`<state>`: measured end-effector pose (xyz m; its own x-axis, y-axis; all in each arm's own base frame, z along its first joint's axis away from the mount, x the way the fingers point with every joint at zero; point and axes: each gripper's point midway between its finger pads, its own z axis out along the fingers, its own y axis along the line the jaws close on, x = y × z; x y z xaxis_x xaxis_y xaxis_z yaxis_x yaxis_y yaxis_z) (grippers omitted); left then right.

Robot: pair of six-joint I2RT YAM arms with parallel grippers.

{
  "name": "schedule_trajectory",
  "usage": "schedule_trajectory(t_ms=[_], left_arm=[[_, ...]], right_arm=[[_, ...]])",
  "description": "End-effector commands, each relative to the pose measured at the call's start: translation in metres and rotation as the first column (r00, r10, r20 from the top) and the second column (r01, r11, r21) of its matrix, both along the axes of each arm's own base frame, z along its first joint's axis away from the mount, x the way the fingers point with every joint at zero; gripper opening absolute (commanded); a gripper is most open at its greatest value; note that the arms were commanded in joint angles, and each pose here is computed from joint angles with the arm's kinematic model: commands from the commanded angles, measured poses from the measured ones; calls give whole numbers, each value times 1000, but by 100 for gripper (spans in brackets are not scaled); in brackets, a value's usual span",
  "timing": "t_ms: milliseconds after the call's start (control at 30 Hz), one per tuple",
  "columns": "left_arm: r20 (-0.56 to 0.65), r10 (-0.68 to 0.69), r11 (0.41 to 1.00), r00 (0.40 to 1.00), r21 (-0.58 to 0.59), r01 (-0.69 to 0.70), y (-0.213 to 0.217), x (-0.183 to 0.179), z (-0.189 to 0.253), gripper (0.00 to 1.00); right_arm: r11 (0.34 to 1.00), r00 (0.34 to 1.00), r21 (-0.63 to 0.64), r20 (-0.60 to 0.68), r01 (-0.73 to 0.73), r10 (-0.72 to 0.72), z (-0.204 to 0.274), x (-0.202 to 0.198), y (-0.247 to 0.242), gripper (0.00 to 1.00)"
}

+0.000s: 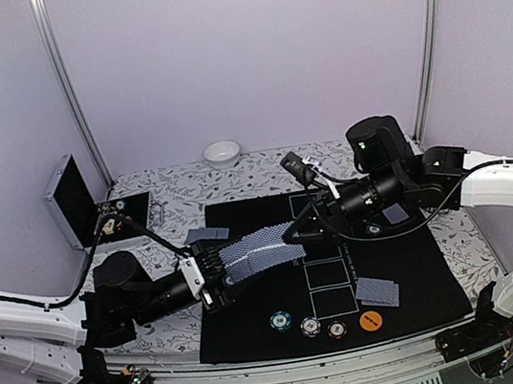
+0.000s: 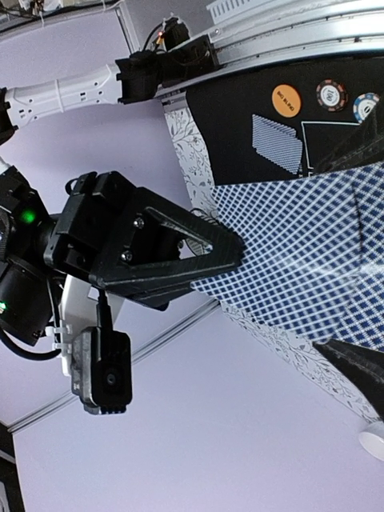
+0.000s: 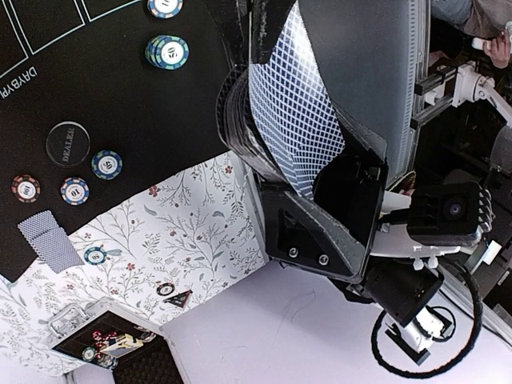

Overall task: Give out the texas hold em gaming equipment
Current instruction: Pick up the poker card from the face-down deck piles, then distribute the poker card in the small blind area.

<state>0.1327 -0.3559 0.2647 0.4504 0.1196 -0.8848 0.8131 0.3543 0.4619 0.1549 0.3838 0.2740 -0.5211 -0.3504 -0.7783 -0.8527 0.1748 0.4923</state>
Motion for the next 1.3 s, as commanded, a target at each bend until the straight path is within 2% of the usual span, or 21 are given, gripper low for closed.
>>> schedule_trajectory(t_ms=[0,167,400,467,533,633,733,900,967,1033,1267], left_arm=[[11,13,998,1000,-53,-13,1,-2,14,59],[2,28,999,1000,-45,-28,2,0,9,59],[-3,53,998,999,-38,-53,4,4,4,59],[-2,62,997,998,-39,-62,5,6,5,59],[-6,70,997,998,-43,-70,5,7,5,59],[-6,69,997,998,-46,-70,6,7,4,59],[-6,78,996,997,-48,-78,6,8,4,59],[-14,77,996,997,-52,-77,7,8,3,59],[-20,77,995,997,-54,-78,9,8,2,59],[-20,74,996,997,-55,-75,10,7,0,59],[-5,79,996,997,-49,-79,9,7,-1,59]], right_arm=[[999,999,-6,-9,34,-34,6,5,-16,4],[999,999,-10,2,52,-52,12,9,-25,2],[995,998,71,22,63,-65,46,17,-43,2],[991,994,92,32,100,-104,56,28,-53,2],[972,976,106,30,211,-216,62,54,-75,2],[899,904,103,-7,425,-427,59,98,-120,2],[768,772,79,-70,636,-632,40,139,-170,2],[556,562,83,-154,827,-813,4,181,-232,2],[480,483,60,-162,875,-861,-13,192,-250,2],[435,433,34,-177,900,-884,-29,199,-261,2],[327,314,-38,-193,944,-929,-73,203,-292,2]])
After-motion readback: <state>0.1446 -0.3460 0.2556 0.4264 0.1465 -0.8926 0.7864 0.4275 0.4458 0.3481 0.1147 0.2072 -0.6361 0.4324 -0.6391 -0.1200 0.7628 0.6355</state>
